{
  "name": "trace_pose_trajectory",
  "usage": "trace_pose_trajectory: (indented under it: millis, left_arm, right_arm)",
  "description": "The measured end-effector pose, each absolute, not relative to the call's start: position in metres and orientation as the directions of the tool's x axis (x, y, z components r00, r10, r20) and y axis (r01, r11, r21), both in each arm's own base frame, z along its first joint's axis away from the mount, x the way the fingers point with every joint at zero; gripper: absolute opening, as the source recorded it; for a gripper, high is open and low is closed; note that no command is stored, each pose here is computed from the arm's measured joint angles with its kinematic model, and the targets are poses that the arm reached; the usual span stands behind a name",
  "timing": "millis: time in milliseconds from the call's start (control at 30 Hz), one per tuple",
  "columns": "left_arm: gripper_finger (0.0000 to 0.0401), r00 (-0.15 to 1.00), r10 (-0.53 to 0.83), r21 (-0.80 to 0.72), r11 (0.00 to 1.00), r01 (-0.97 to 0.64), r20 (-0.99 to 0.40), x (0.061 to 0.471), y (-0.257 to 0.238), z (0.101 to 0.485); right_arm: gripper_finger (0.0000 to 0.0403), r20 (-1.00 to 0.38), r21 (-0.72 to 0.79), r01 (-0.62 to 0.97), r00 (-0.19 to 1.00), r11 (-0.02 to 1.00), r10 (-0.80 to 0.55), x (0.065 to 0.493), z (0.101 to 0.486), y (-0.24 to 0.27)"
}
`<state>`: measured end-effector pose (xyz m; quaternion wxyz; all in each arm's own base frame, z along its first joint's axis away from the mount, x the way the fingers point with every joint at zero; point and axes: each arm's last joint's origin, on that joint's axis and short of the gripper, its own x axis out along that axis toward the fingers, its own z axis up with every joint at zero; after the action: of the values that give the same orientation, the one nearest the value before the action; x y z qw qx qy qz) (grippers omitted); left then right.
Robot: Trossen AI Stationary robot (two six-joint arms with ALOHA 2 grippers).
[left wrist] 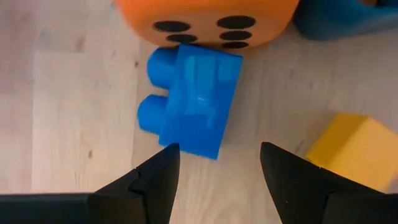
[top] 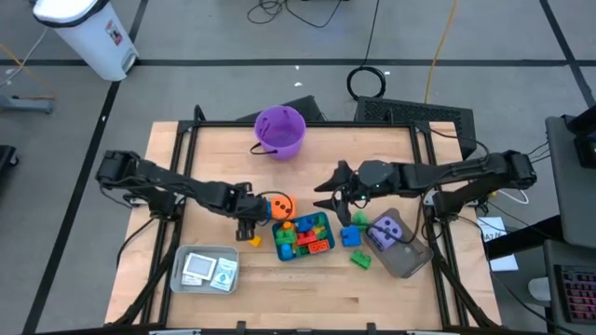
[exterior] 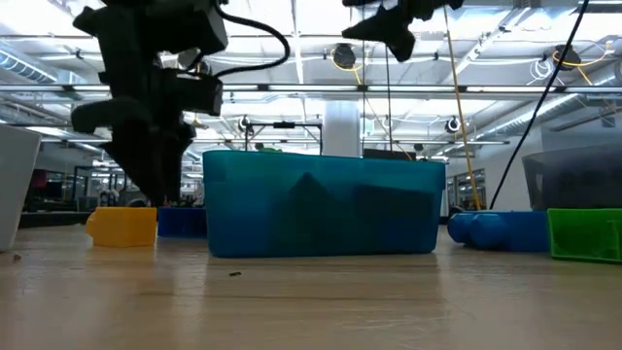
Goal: Pick & Place Toys
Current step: Put the left blue game piece into the blue bin
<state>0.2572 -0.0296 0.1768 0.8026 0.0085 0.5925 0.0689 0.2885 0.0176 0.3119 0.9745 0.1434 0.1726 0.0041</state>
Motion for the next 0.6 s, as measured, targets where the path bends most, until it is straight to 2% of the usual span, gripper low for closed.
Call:
trace_pose_trajectory:
  millis: [167,367,600]
  left_arm:
    - [0.0230,0.268,0.125,0.121,0.992,-0.032,-0.955,0.260,-0.029,0.171]
    - [0.0230,0.297,0.129,0.137,0.990,0.007,-0.946,0.262,-0.023,0.174]
    - [0.0230,0.333,0.132,0.165,0.984,0.073,-0.934,0.268,-0.015,0.174]
  right_arm:
    - [0.0205,-0.382,0.336,0.077,0.922,0.939,0.061,0.286,0.295,0.018]
    - [0.0205,-0.416,0.400,0.099,0.905,0.911,0.085,0.282,0.276,0.018]
    - [0.0205,-0.352,0.435,0.081,0.932,0.897,0.086,0.283,0.271,0.018]
